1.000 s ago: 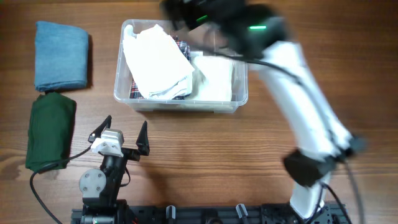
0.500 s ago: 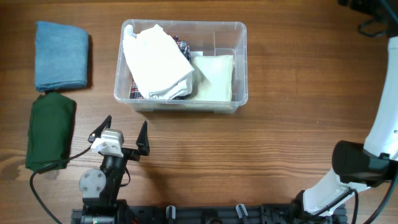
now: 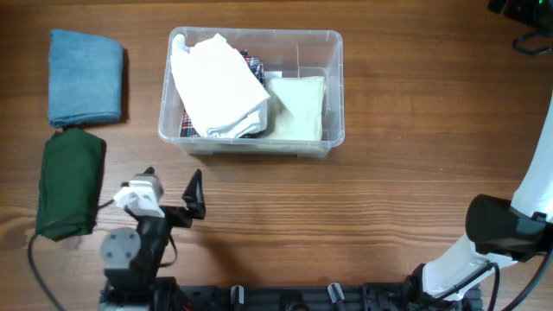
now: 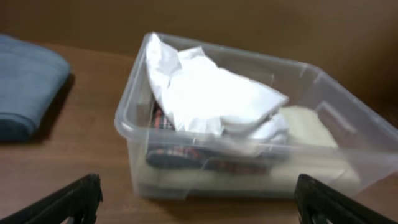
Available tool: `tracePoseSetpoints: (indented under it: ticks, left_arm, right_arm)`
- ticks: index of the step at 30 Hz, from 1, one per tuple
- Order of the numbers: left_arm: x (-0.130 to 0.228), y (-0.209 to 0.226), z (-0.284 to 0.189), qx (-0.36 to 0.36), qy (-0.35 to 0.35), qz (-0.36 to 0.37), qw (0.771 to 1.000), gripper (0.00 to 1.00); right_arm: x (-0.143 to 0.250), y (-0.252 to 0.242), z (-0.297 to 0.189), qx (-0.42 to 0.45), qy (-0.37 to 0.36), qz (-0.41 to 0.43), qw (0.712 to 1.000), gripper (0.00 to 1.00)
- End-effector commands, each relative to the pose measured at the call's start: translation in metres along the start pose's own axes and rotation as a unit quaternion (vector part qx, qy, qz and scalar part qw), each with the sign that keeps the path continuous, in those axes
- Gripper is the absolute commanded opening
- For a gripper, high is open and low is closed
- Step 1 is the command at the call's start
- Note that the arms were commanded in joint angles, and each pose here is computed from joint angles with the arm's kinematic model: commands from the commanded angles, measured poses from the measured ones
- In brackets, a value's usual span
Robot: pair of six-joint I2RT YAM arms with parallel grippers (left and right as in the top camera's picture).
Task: Pack container
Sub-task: 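Open the right gripper and retract the right arm to the side, then reach the left gripper to the dark green cloth and grasp it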
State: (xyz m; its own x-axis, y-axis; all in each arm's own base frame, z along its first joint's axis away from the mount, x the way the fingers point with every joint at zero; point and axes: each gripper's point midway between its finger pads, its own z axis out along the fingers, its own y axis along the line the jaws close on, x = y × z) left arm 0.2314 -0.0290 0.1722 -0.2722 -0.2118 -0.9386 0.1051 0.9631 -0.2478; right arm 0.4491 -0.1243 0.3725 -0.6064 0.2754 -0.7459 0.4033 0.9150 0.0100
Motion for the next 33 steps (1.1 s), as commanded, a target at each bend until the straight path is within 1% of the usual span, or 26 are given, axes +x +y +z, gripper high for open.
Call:
tracePoseSetpoints:
  ticks: [1, 4, 8, 10, 11, 12, 14, 15, 19, 24, 27, 29, 33]
  left_arm:
    - [-0.052, 0.003, -0.016, -0.056, 0.037, -0.028, 0.997, 1.00]
    - [-0.069, 0.002, -0.016, -0.082, 0.115, -0.034, 0.989, 1.00]
    - [-0.081, 0.000, -0.017, -0.092, 0.213, 0.008, 0.973, 1.00]
    - [-0.079, 0.004, -0.023, -0.108, 0.269, 0.024, 0.957, 1.00]
    - [-0.076, 0.014, -0.026, -0.144, 0.292, 0.017, 0.945, 1.00]
    - [-0.076, 0.032, -0.032, -0.205, 0.306, -0.008, 0.930, 1.00]
    - [-0.071, 0.071, -0.046, -0.330, 0.317, -0.053, 0.887, 1.00]
    - [-0.068, 0.080, -0.048, -0.351, 0.325, -0.058, 0.876, 1.00]
    - [-0.062, 0.113, -0.039, -0.390, 0.346, -0.073, 0.850, 1.00]
    - [-0.066, 0.147, -0.018, -0.420, 0.327, -0.096, 0.841, 1.00]
    - [-0.056, 0.163, -0.009, -0.429, 0.345, -0.099, 0.829, 1.00]
    - [-0.039, 0.175, -0.005, -0.431, 0.386, -0.094, 0.810, 1.00]
    - [0.003, 0.198, -0.009, -0.462, 0.475, -0.082, 0.745, 1.00]
  right_arm:
    - [0.002, -0.001, 0.003, 0.005, 0.004, 0.009, 1.000, 1.00]
    - [0.002, -0.001, 0.003, 0.005, 0.004, 0.008, 1.000, 1.00]
    - [0.002, -0.001, 0.003, 0.005, 0.004, 0.009, 1.000, 1.00]
    - [0.002, -0.001, 0.003, 0.005, 0.004, 0.009, 1.000, 1.00]
    - [0.002, -0.001, 0.003, 0.005, 0.004, 0.009, 1.000, 1.00]
    - [0.002, -0.001, 0.003, 0.005, 0.004, 0.009, 1.000, 1.00]
    - [0.002, -0.001, 0.003, 0.005, 0.004, 0.009, 1.000, 1.00]
    - [0.002, -0.001, 0.003, 0.005, 0.004, 0.009, 1.000, 1.00]
    - [0.002, -0.001, 0.003, 0.005, 0.004, 0.009, 1.000, 1.00]
    - [0.002, -0.001, 0.003, 0.005, 0.004, 0.009, 1.000, 1.00]
    - [0.002, -0.001, 0.003, 0.005, 0.004, 0.009, 1.000, 1.00]
    - [0.002, -0.001, 0.003, 0.005, 0.004, 0.009, 1.000, 1.00]
    - [0.002, -0.001, 0.003, 0.005, 0.004, 0.009, 1.000, 1.00]
